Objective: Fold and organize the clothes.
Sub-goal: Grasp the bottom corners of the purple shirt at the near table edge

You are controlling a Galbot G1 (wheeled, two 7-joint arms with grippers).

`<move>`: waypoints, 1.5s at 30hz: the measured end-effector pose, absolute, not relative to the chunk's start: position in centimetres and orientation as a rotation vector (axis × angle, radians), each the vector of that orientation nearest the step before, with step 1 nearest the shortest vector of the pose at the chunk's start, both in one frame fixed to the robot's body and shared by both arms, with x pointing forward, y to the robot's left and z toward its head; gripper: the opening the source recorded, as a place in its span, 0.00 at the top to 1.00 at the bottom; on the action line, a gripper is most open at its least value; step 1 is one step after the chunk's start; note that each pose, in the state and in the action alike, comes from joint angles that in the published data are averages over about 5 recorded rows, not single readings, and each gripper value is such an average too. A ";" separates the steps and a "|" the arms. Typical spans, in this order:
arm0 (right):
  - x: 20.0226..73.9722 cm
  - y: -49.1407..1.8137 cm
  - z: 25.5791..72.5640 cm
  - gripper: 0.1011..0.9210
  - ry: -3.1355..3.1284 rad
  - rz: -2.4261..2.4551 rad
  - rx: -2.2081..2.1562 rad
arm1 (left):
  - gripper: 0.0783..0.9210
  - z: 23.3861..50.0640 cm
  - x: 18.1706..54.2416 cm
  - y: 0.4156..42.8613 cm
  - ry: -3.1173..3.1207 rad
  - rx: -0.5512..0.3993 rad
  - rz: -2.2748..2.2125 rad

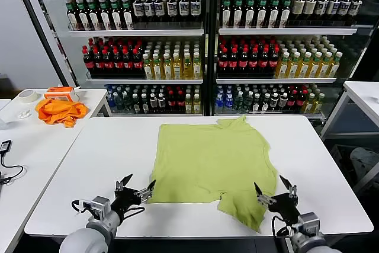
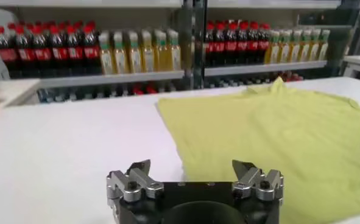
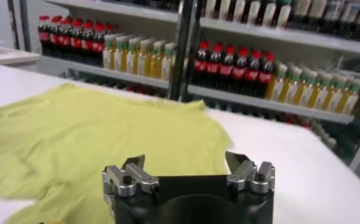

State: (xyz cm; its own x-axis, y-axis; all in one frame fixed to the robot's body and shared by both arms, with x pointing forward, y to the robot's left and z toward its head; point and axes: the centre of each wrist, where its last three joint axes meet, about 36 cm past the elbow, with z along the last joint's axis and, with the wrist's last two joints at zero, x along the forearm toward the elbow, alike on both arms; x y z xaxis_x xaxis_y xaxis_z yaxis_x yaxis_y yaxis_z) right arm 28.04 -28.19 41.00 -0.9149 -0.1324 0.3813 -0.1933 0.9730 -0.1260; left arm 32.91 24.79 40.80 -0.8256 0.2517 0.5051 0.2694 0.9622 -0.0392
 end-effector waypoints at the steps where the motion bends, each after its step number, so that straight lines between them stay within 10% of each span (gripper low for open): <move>1: 28.0 -28.1 40.9 0.12 -2.741 0.225 0.235 | 0.12 40.7 32.8 24.8 -2.581 -0.368 -0.046; 24: 26.0 -26.0 38.4 0.14 -2.660 0.107 0.208 | 0.12 39.6 32.3 23.7 -2.531 -0.307 0.003; 35: 25.6 -25.4 38.1 0.50 -2.636 0.048 0.192 | 0.14 39.2 32.4 23.2 -2.530 -0.301 0.007; 45: 25.4 -25.1 37.8 0.85 -2.617 0.022 0.194 | 0.45 38.6 31.9 22.5 -2.523 -0.320 0.006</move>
